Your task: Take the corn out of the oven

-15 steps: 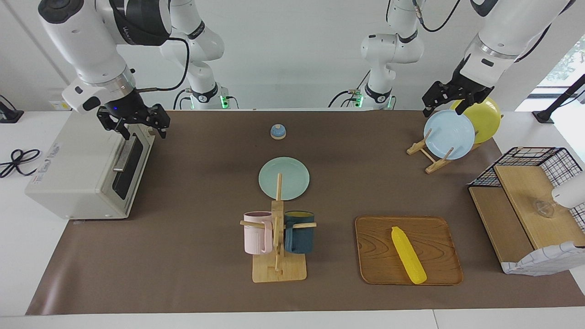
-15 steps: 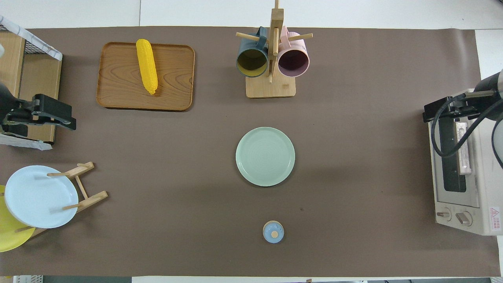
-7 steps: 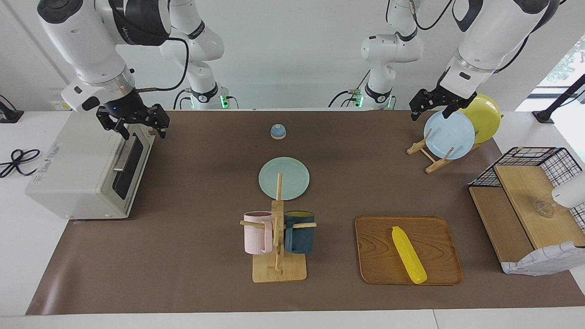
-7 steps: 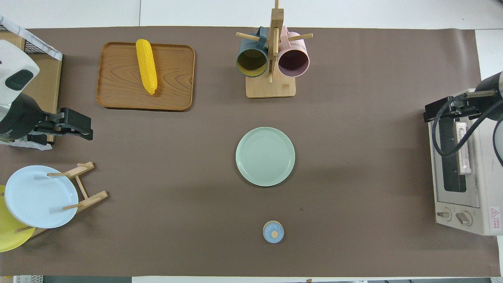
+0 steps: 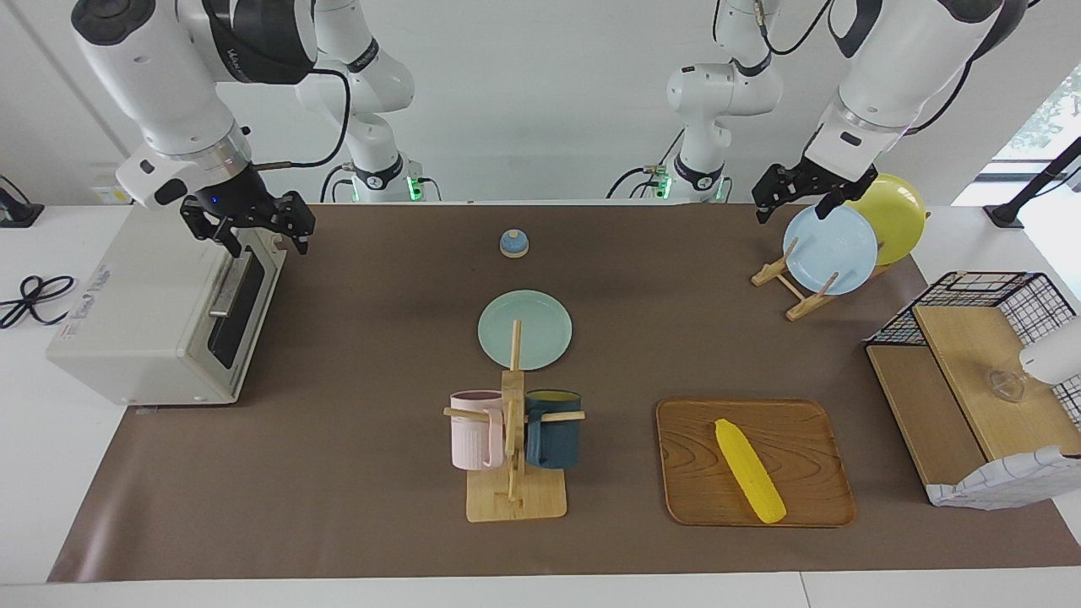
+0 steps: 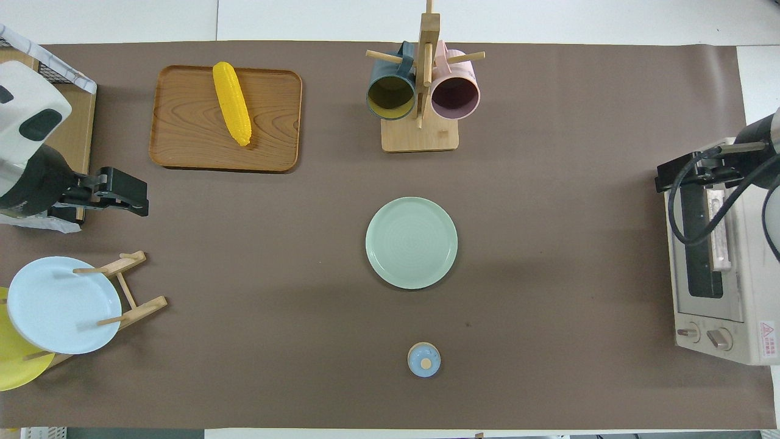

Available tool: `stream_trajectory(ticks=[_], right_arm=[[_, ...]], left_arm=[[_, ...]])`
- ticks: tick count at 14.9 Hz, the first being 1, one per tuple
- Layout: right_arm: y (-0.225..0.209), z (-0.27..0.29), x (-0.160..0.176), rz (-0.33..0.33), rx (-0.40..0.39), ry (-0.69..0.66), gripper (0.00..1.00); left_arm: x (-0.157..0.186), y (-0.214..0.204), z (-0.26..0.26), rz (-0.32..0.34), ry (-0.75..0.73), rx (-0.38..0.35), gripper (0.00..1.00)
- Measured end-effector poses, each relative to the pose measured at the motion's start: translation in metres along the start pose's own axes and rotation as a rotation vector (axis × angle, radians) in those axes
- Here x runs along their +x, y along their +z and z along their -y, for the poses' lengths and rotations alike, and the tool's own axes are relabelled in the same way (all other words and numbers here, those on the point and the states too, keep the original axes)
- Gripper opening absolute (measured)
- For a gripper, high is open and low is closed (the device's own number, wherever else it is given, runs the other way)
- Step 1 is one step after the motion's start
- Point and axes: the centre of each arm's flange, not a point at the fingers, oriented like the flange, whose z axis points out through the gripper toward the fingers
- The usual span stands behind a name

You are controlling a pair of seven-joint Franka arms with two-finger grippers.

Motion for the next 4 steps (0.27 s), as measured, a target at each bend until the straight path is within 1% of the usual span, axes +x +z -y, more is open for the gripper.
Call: stream_trajectory(ticks=[4], right_arm=[[-0.0017,0.0015,0.0001,-0.004,0.000,0.001,1.00]], left_arm=[[-0.0004,0.0000,-0.0018,0.000,0.003,0.000,1.00]])
